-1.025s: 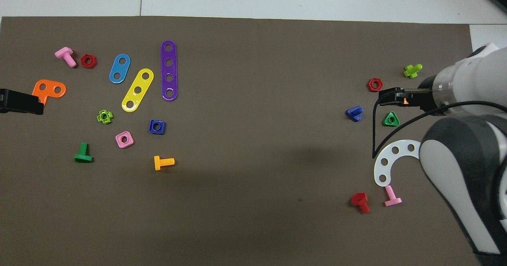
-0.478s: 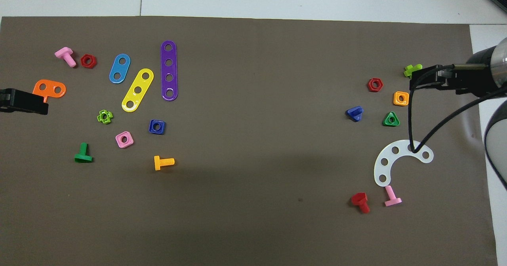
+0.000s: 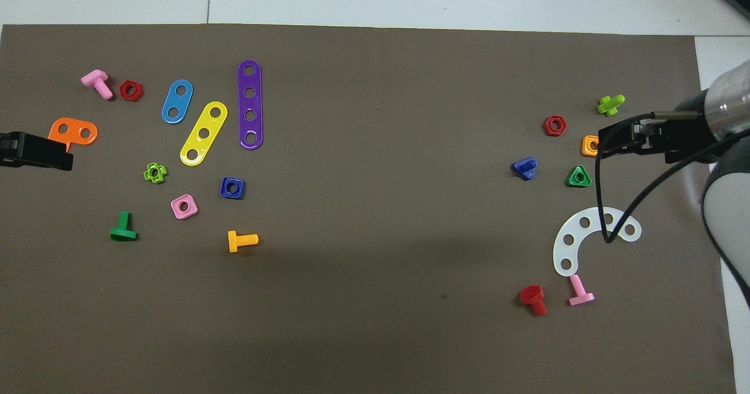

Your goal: Unscrew and place screws in storage area

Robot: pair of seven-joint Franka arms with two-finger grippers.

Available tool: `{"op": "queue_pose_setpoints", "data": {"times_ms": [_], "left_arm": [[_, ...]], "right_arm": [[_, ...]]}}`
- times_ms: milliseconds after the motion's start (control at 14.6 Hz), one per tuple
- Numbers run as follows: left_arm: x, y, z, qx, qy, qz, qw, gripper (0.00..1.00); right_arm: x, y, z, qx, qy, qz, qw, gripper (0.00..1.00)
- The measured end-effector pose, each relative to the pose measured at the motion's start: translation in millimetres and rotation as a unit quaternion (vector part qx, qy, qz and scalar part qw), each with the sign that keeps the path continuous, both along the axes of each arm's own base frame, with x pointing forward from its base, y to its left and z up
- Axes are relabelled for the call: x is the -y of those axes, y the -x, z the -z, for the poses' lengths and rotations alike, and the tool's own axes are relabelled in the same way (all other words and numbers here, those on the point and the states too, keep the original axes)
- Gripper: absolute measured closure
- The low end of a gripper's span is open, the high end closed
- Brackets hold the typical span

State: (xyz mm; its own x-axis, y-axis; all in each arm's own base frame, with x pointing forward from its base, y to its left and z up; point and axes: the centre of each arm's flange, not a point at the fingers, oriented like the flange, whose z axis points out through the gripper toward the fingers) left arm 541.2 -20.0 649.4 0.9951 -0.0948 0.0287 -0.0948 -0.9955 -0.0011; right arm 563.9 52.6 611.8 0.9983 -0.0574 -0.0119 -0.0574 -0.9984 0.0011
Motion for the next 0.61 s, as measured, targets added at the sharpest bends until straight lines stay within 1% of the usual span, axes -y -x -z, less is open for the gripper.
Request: {"op": "queue_pose_setpoints", "data": {"times_ms": [273, 615], "left_arm": [[0.0, 0.1, 0.9, -0.001, 0.0, 0.0, 1.0, 0.0], [-1.1, 0.0, 1.4, -0.002, 0.0, -0.001, 1.0, 0.0]], "right_arm": [[0.1, 4.3, 9.1, 0.001, 0.0, -0.004, 1.0, 0.0], [-0.6, 8.4, 10.5, -0.001, 0.001, -0.004, 1.0, 0.0]]}}
